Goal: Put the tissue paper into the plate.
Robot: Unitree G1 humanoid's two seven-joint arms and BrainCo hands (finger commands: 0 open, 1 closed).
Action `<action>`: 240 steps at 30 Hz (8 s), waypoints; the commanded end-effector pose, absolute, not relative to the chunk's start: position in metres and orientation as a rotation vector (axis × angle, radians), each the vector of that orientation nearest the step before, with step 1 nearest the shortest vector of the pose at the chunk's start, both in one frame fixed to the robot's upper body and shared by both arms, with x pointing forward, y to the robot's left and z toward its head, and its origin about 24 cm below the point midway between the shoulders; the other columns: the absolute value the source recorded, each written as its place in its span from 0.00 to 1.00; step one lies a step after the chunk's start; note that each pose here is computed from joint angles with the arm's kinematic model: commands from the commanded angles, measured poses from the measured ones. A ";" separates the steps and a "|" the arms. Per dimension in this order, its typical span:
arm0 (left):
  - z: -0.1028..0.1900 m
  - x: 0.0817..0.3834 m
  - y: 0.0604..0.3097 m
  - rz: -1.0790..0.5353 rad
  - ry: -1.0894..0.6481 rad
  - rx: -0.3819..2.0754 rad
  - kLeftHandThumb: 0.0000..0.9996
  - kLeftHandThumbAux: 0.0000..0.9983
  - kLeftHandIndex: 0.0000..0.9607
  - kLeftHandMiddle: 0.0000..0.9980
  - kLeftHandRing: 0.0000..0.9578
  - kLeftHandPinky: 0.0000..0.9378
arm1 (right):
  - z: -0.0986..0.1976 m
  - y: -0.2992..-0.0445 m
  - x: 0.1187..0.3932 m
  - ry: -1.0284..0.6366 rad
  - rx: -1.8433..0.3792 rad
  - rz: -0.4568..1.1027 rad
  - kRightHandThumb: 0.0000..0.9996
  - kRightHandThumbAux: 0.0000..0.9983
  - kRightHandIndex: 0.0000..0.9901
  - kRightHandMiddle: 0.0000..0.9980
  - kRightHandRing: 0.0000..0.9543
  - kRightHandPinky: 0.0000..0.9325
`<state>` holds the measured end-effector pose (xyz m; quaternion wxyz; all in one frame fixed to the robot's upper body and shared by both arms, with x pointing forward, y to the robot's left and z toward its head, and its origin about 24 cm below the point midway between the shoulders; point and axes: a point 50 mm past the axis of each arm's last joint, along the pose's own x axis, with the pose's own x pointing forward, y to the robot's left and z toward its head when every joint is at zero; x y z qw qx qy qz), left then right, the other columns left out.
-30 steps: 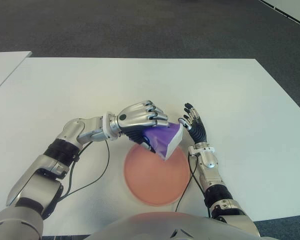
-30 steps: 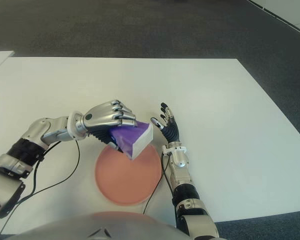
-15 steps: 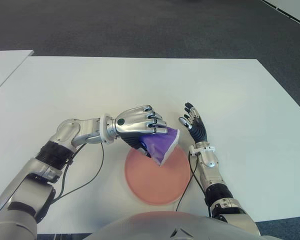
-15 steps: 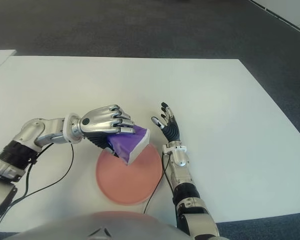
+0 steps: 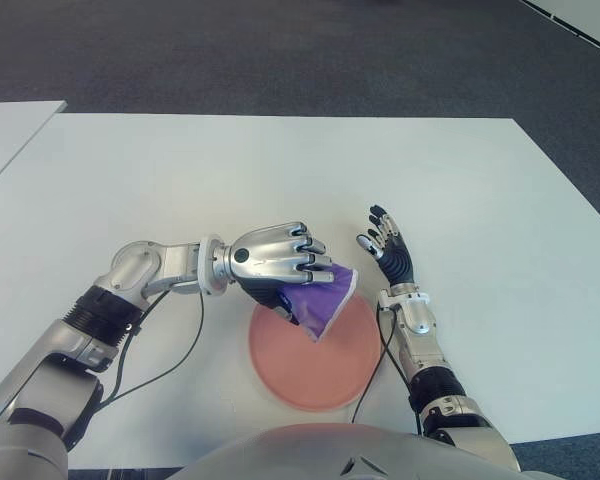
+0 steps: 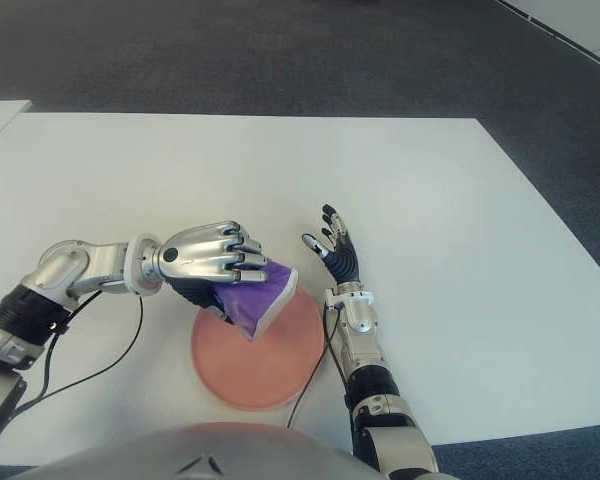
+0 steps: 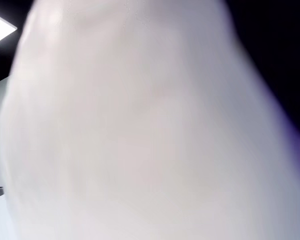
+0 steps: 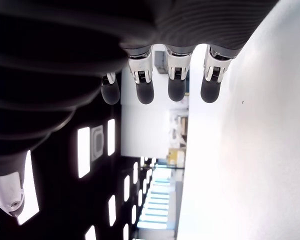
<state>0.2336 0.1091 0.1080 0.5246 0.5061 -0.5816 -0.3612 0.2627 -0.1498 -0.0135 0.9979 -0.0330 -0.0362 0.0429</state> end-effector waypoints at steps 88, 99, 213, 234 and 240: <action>0.049 0.220 0.105 -0.872 -1.293 1.210 0.85 0.66 0.45 0.59 0.83 0.89 | -0.043 -0.151 0.241 0.091 -0.065 0.065 0.00 0.51 0.00 0.00 0.00 0.00; 0.054 0.218 0.098 -0.769 -1.295 0.964 0.84 0.66 0.45 0.56 0.70 0.69 | -0.044 -0.151 0.241 0.092 -0.040 0.056 0.00 0.53 0.00 0.00 0.00 0.00; 0.055 0.227 0.123 -0.771 -1.238 1.204 0.03 0.39 0.00 0.00 0.00 0.00 | -0.044 -0.147 0.240 0.085 -0.103 0.084 0.00 0.52 0.00 0.00 0.00 0.00; 0.077 0.227 0.128 -0.720 -1.013 0.814 0.08 0.39 0.00 0.00 0.00 0.00 | -0.033 -0.139 0.231 0.150 -0.006 0.063 0.00 0.56 0.00 0.00 0.00 0.00; 0.096 0.244 0.139 -0.690 -0.890 0.674 0.09 0.40 0.00 0.00 0.00 0.00 | -0.046 -0.140 0.240 0.179 0.004 0.070 0.00 0.56 0.00 0.00 0.00 0.00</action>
